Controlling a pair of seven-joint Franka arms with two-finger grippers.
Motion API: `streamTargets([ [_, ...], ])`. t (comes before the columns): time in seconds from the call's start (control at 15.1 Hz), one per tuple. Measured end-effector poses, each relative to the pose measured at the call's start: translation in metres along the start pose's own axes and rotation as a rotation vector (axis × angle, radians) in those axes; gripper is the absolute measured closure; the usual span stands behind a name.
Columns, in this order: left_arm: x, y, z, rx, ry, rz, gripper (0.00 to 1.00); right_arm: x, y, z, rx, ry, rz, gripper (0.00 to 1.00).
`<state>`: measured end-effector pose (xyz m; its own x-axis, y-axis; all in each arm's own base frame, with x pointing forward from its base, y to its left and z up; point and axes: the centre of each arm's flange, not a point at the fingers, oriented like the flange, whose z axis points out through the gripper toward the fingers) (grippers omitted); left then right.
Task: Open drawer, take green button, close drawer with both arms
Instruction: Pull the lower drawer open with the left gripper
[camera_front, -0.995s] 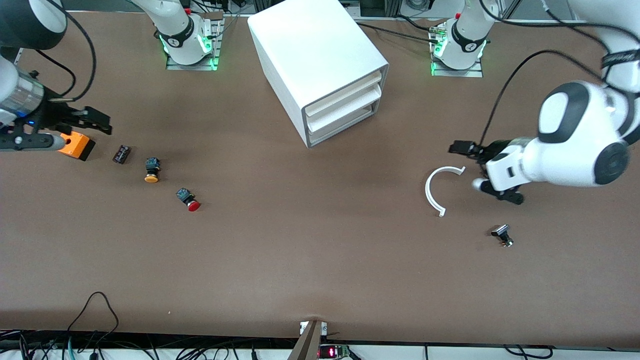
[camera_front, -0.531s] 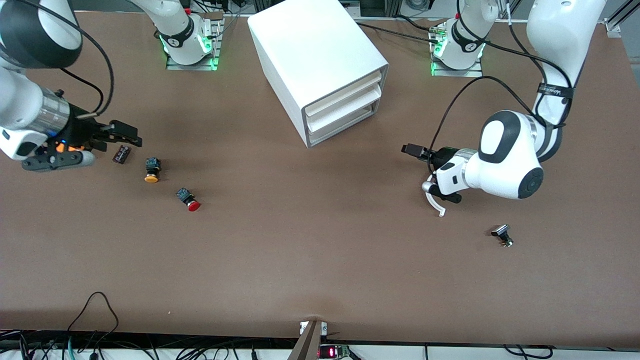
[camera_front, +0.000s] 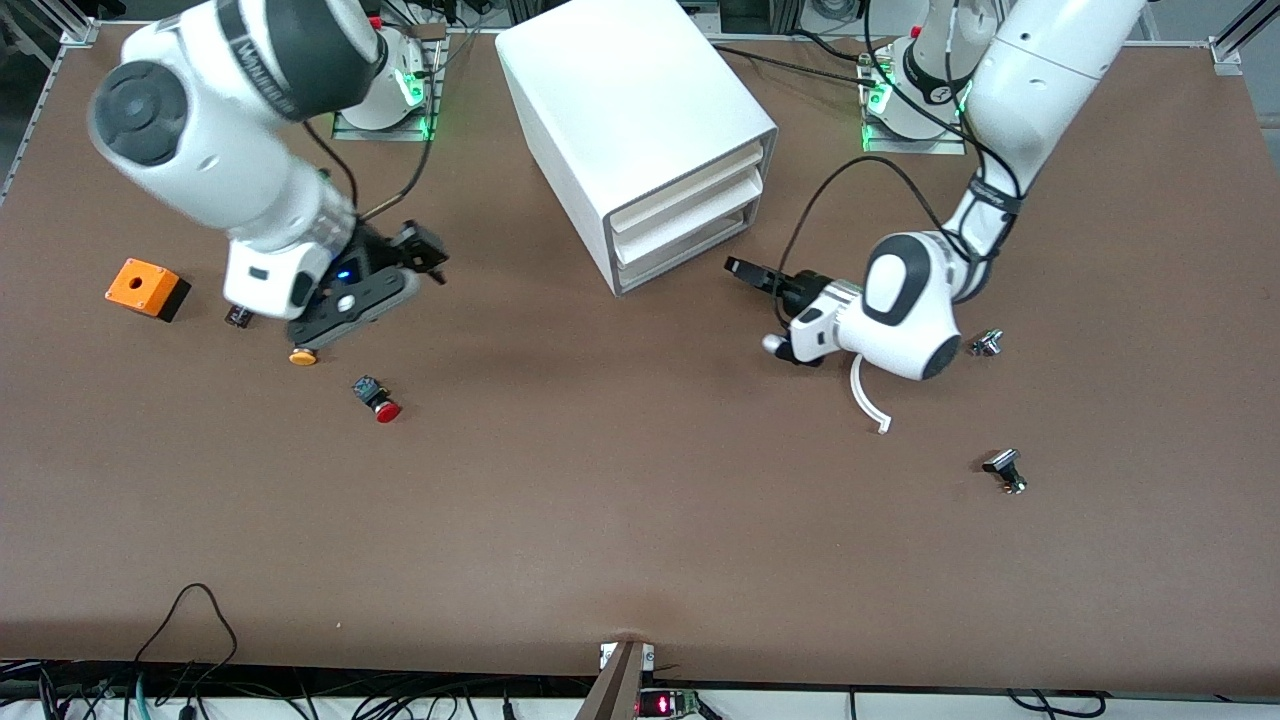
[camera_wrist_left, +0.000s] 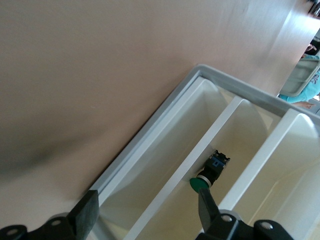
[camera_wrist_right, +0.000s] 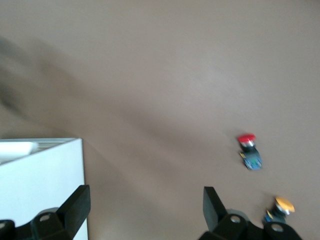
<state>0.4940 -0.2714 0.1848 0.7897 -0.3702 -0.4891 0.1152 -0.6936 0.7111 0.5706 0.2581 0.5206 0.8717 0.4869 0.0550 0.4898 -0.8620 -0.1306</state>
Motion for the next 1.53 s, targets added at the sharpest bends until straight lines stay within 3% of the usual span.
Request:
streamTargets([
  [0.4, -0.017, 0.004, 0.067, 0.002, -0.077, -0.029, 0.13, 0.033, -0.039, -0.008, -0.013, 0.063, -0.228, 0.0],
  [0.66, -0.024, 0.006, 0.085, 0.008, -0.102, -0.011, 0.21, 0.063, -0.103, 0.018, -0.08, 0.056, -0.374, 0.0],
  [0.86, -0.025, 0.003, 0.093, 0.021, -0.084, 0.003, 0.25, 0.07, -0.126, 0.028, -0.104, 0.054, -0.416, 0.0],
  [1.19, -0.026, 0.011, 0.094, 0.02, -0.074, 0.046, 0.65, 0.073, -0.118, 0.022, -0.112, 0.074, -0.414, 0.0],
  [1.33, -0.018, 0.004, 0.072, 0.024, -0.017, 0.049, 0.66, 0.073, -0.118, 0.022, -0.113, 0.076, -0.415, 0.0],
  [1.53, 0.002, -0.019, -0.009, 0.021, 0.136, 0.045, 0.66, 0.073, -0.118, 0.022, -0.113, 0.075, -0.415, 0.0],
])
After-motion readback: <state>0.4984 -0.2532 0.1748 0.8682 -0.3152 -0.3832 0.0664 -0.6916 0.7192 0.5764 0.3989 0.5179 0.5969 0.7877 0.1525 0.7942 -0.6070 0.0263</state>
